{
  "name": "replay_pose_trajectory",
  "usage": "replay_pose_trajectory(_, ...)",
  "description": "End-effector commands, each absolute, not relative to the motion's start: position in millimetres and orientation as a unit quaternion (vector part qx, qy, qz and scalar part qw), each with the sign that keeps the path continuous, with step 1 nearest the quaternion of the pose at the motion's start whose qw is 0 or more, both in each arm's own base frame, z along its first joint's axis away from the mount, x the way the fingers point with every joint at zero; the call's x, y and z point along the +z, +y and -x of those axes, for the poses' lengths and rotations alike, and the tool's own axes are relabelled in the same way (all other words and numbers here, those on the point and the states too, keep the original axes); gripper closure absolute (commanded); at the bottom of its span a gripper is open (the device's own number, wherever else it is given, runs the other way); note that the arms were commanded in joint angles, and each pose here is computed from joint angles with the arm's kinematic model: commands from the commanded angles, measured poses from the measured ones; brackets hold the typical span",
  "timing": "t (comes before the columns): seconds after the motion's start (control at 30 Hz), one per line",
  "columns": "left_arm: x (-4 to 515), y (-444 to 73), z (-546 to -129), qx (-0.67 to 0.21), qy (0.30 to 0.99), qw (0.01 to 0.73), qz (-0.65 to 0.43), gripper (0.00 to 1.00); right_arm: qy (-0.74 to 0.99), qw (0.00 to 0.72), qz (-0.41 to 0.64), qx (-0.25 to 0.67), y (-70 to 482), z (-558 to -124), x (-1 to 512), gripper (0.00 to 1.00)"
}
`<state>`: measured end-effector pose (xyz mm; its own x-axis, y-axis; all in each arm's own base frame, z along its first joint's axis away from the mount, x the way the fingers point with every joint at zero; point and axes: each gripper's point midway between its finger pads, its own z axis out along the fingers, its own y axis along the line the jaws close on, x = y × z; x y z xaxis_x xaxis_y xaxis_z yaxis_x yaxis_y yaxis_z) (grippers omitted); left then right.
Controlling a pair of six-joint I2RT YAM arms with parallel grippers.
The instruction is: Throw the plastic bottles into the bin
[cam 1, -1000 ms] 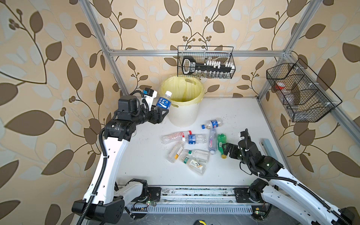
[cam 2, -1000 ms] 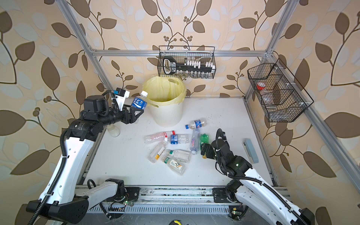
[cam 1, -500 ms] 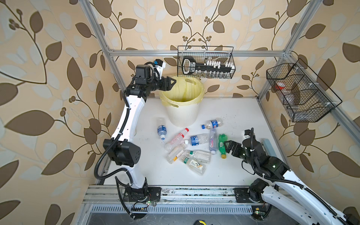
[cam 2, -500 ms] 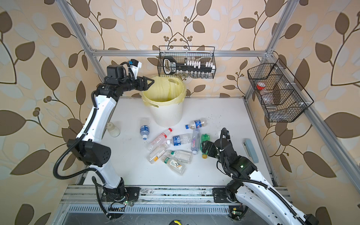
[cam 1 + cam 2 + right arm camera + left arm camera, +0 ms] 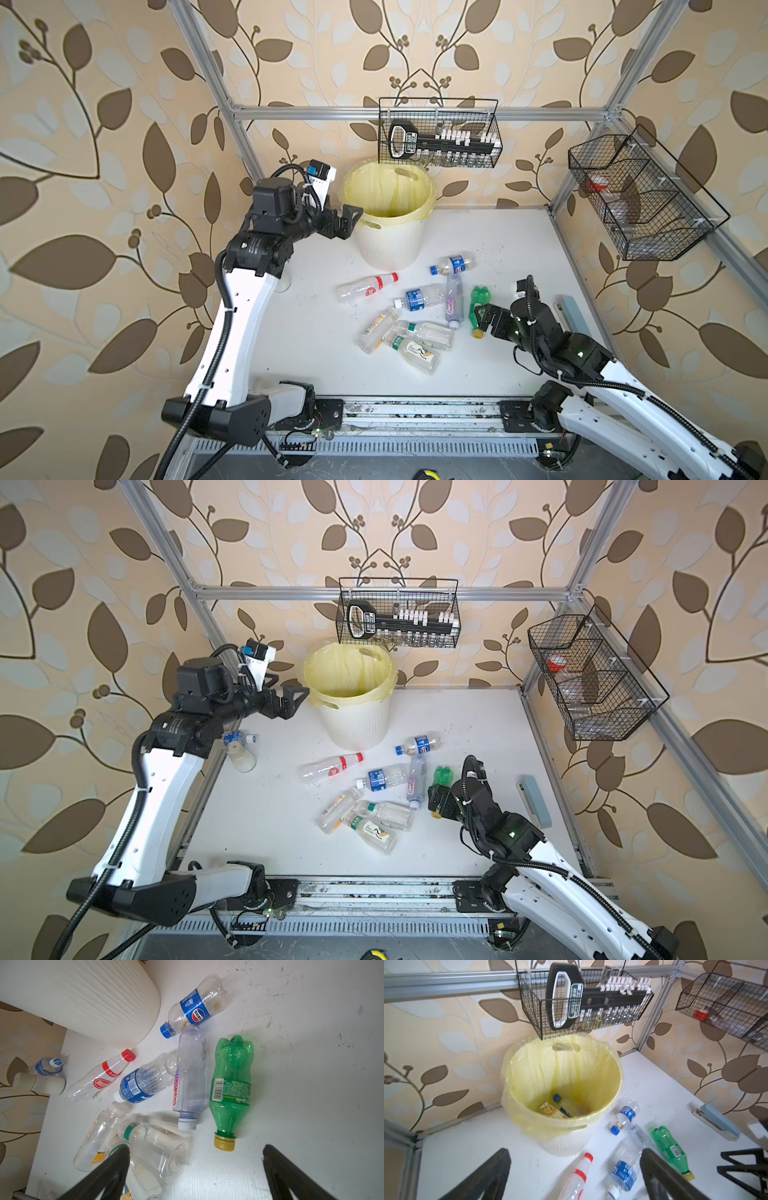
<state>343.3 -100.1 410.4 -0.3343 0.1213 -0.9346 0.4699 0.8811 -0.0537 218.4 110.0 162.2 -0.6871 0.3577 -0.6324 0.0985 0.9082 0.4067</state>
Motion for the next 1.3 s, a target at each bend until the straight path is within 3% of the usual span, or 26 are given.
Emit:
replay_pose_trajectory(0.0, 366.2, -83.0, -342.4, -0.105, 0.837, 0.508, -0.174, 0.01, 0.898, 0.382, -0.124, 0.178, 114.6, -223.3, 160.6, 0.00)
replay_pose_trajectory(0.53, 323.0, -42.9, -328.2, -0.036, 0.887, 0.456, -0.069, 0.01, 0.911, 0.362, -0.119, 0.157, 113.3, -228.1, 150.1, 0.00)
replay_pose_trajectory(0.73, 336.5, -5.0, -330.3, 0.030, 0.885, 0.465, 0.003, 0.01, 0.914, 0.354, -0.119, 0.157, 113.1, -226.0, 146.5, 0.00)
replay_pose_trajectory(0.87, 351.9, 38.0, -333.5, 0.061, 0.881, 0.463, 0.081, 0.01, 0.913, 0.356, -0.123, 0.158, 111.5, -224.9, 145.3, 0.00)
replay_pose_trajectory(1.1, 353.2, 126.7, -348.8, 0.043, 0.869, 0.420, 0.259, 0.01, 0.911, 0.356, -0.126, 0.165, 111.6, -222.9, 141.2, 0.00)
replay_pose_trajectory(1.27, 319.0, 173.3, -365.8, -0.057, 0.833, 0.355, 0.420, 0.01, 0.914, 0.352, -0.123, 0.161, 111.1, -222.0, 137.7, 0.00)
